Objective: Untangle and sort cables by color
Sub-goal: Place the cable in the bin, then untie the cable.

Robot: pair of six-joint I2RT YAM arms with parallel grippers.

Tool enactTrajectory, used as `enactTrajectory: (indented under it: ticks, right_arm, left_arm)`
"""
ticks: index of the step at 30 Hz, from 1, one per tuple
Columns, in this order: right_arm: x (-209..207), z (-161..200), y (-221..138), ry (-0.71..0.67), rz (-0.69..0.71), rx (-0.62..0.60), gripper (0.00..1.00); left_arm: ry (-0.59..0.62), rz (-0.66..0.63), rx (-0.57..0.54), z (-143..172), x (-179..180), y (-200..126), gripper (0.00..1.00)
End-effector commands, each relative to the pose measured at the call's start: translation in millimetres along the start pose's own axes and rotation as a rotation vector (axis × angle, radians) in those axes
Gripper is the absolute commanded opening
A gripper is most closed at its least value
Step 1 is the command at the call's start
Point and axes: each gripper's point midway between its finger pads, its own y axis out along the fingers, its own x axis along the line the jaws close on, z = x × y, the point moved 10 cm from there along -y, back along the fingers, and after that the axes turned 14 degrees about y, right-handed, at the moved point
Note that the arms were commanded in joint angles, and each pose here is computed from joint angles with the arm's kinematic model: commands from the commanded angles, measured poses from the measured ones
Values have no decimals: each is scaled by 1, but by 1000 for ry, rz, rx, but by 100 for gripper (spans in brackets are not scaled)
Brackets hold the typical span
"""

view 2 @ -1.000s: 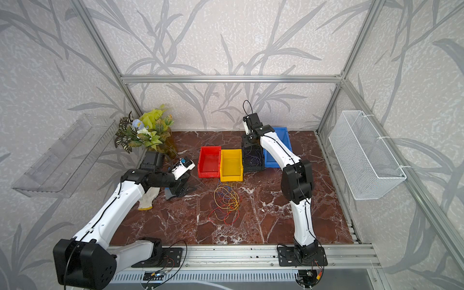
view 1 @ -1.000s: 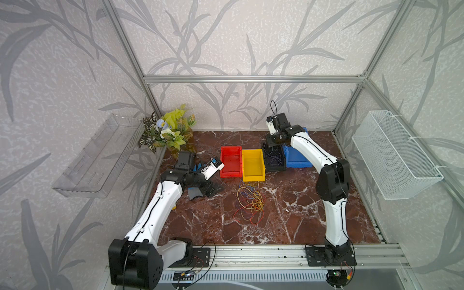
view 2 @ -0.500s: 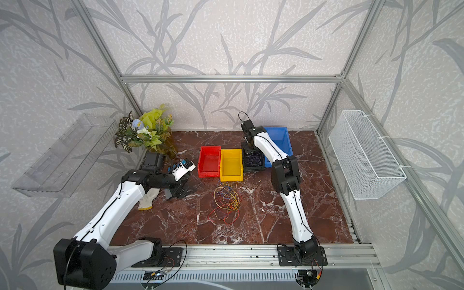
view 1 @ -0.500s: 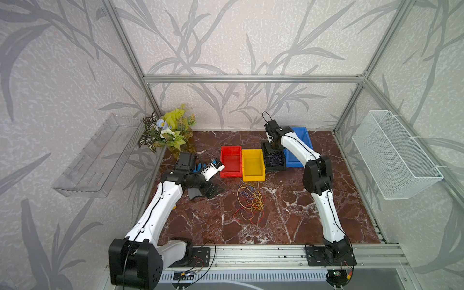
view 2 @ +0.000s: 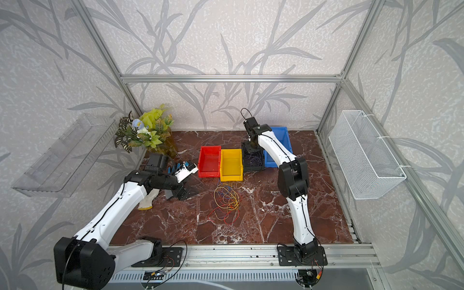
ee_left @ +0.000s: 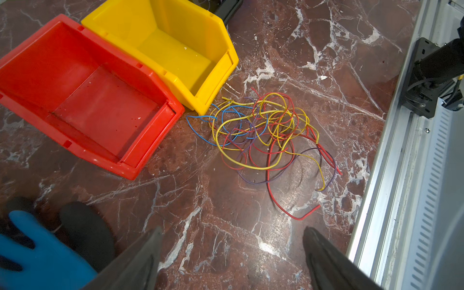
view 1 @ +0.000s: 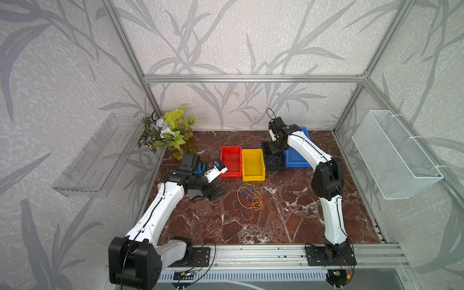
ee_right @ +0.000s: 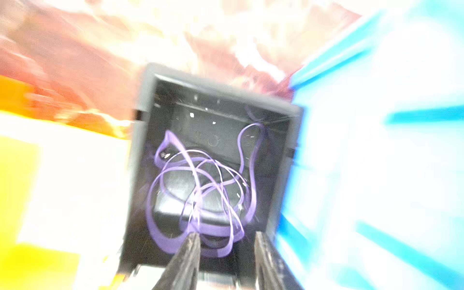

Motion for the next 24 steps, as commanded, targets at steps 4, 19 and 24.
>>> enactTrajectory:
  ticks: [4, 19, 24]
  right_arm:
    - [4, 38, -57, -30, -54, -28, 48]
    - [88, 186, -67, -42, -488, 229, 51]
    - [127, 178, -58, 275, -455, 351, 51]
  left_arm:
    - [48, 61, 2, 4, -9, 19, 90]
    - [96, 49, 56, 24, -6, 59, 90]
    - [102, -7, 134, 35, -4, 59, 90]
